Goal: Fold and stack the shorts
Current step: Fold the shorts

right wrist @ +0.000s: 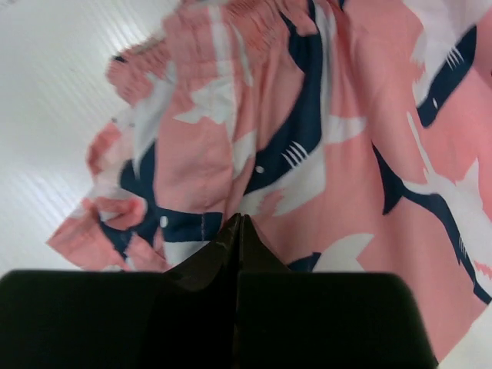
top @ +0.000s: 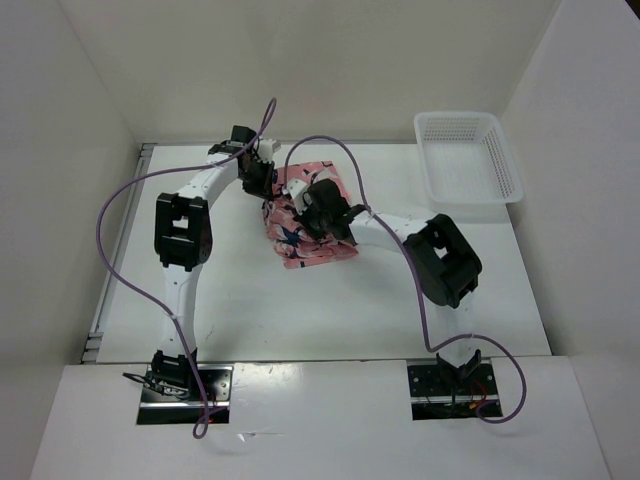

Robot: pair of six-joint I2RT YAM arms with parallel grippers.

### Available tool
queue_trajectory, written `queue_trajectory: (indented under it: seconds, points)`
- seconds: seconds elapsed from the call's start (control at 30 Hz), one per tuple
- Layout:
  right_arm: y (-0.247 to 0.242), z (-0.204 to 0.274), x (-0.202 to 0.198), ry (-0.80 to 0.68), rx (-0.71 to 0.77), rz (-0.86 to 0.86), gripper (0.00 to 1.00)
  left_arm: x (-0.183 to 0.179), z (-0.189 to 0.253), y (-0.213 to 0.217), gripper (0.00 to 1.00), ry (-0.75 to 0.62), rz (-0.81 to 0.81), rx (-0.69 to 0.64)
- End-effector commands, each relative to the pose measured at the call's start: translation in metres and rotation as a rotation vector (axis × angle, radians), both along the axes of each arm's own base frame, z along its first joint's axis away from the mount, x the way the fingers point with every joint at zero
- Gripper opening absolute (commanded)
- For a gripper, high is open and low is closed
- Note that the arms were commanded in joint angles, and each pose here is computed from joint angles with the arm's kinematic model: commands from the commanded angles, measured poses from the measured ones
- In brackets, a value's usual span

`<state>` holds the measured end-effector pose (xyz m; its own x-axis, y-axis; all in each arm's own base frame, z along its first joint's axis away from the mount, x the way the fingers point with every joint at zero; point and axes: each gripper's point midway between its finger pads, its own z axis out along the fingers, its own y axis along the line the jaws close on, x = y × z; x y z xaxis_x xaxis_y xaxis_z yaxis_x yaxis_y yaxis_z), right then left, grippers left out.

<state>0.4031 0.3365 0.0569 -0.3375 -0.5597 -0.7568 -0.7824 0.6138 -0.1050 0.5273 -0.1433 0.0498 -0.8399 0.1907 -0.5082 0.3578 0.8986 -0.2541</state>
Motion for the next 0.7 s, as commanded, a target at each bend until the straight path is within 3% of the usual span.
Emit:
queue_trajectory:
  seconds: [0.0, 0.17, 0.33, 0.4, 0.57, 0.67]
  points:
    - [0.034, 0.039, -0.014, -0.070, 0.096, 0.122, 0.00, 0.013, 0.031, -0.002, 0.20, -0.087, -0.018, 0.003]
    - [0.036, -0.001, -0.052, 0.022, 0.029, 0.153, 0.00, 0.019, 0.027, -0.005, 0.21, -0.081, -0.022, -0.004]
    - [0.026, -0.021, -0.053, 0.060, 0.011, 0.073, 0.00, 0.019, 0.027, -0.010, 0.27, -0.077, -0.038, -0.030]
    - [0.027, -0.021, -0.051, 0.063, 0.014, 0.057, 0.00, 0.017, 0.026, -0.009, 0.37, -0.068, -0.038, -0.029]
    - [0.042, 0.007, -0.048, -0.012, 0.025, 0.124, 0.00, 0.017, 0.064, -0.006, 0.93, -0.136, -0.029, -0.024]
    - [0.056, 0.057, -0.048, -0.058, 0.078, 0.168, 0.00, 0.015, 0.110, -0.001, 1.00, -0.222, -0.020, -0.036]
